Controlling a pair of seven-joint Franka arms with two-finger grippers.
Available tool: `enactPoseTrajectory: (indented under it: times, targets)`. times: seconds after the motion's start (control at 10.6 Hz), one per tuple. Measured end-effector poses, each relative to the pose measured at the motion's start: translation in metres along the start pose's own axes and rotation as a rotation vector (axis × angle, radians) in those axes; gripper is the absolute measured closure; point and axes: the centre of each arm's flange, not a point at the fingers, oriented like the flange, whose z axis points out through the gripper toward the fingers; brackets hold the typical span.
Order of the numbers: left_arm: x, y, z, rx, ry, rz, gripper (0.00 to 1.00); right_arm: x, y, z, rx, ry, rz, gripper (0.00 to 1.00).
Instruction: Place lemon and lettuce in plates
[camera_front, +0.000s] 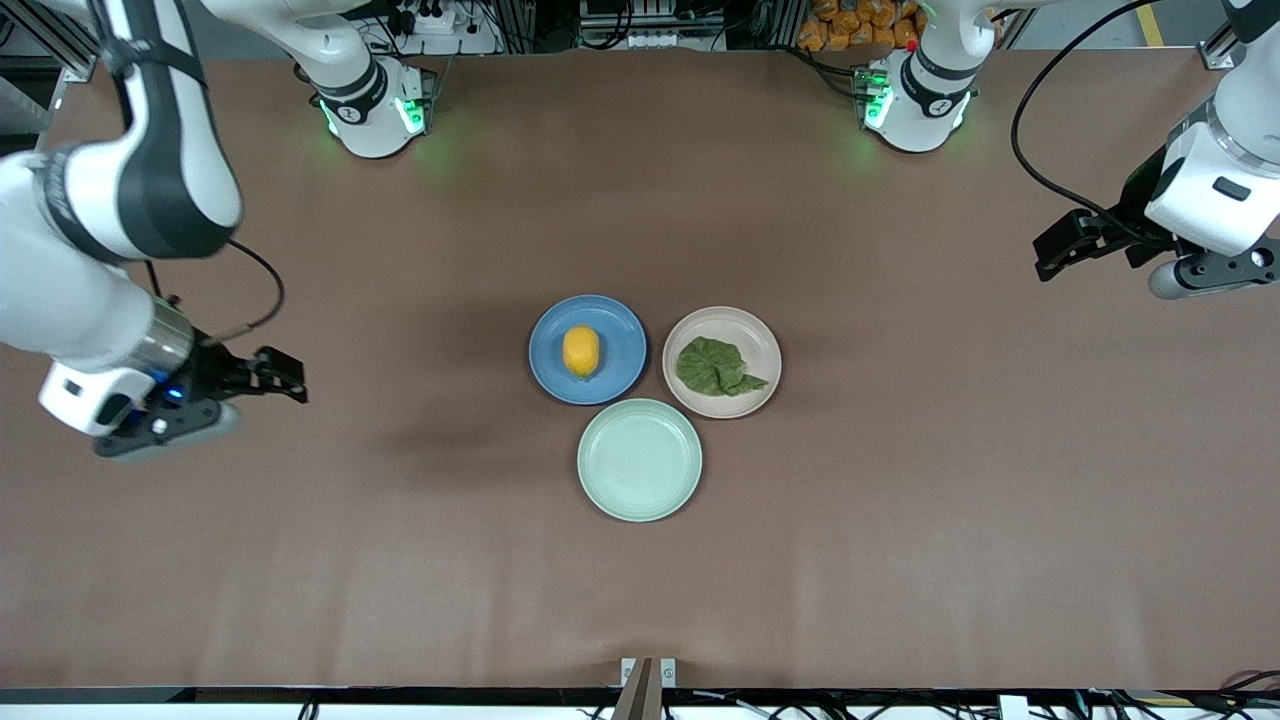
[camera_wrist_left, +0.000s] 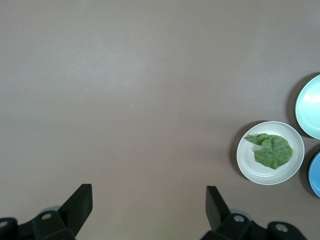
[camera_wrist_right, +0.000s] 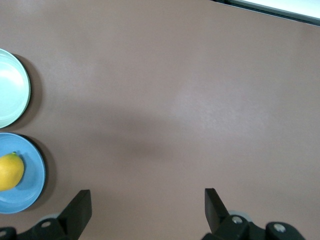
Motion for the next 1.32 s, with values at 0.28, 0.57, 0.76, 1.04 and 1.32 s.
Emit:
enactPoseTrajectory:
  times: [0.28, 0.57, 0.76, 1.04, 1.32]
  targets:
    - [-0.001, 0.001, -0.001, -0.008, 0.000, 0.000, 0.00, -0.033, 0.027, -0.039, 0.015, -0.029, 0.053, 0.00]
    - [0.000, -0.001, -0.002, -0.009, 0.000, 0.035, 0.00, -0.064, 0.046, -0.071, -0.031, -0.099, 0.072, 0.00]
    - [0.002, -0.007, -0.001, -0.009, 0.001, 0.125, 0.00, -0.078, 0.045, -0.086, -0.055, -0.140, 0.068, 0.00]
    - [0.003, -0.013, -0.001, -0.008, 0.001, 0.175, 0.00, -0.087, 0.045, -0.100, -0.057, -0.170, 0.154, 0.00]
    - [0.003, -0.013, -0.003, -0.008, 0.003, 0.175, 0.00, -0.091, 0.048, -0.109, -0.063, -0.185, 0.272, 0.00]
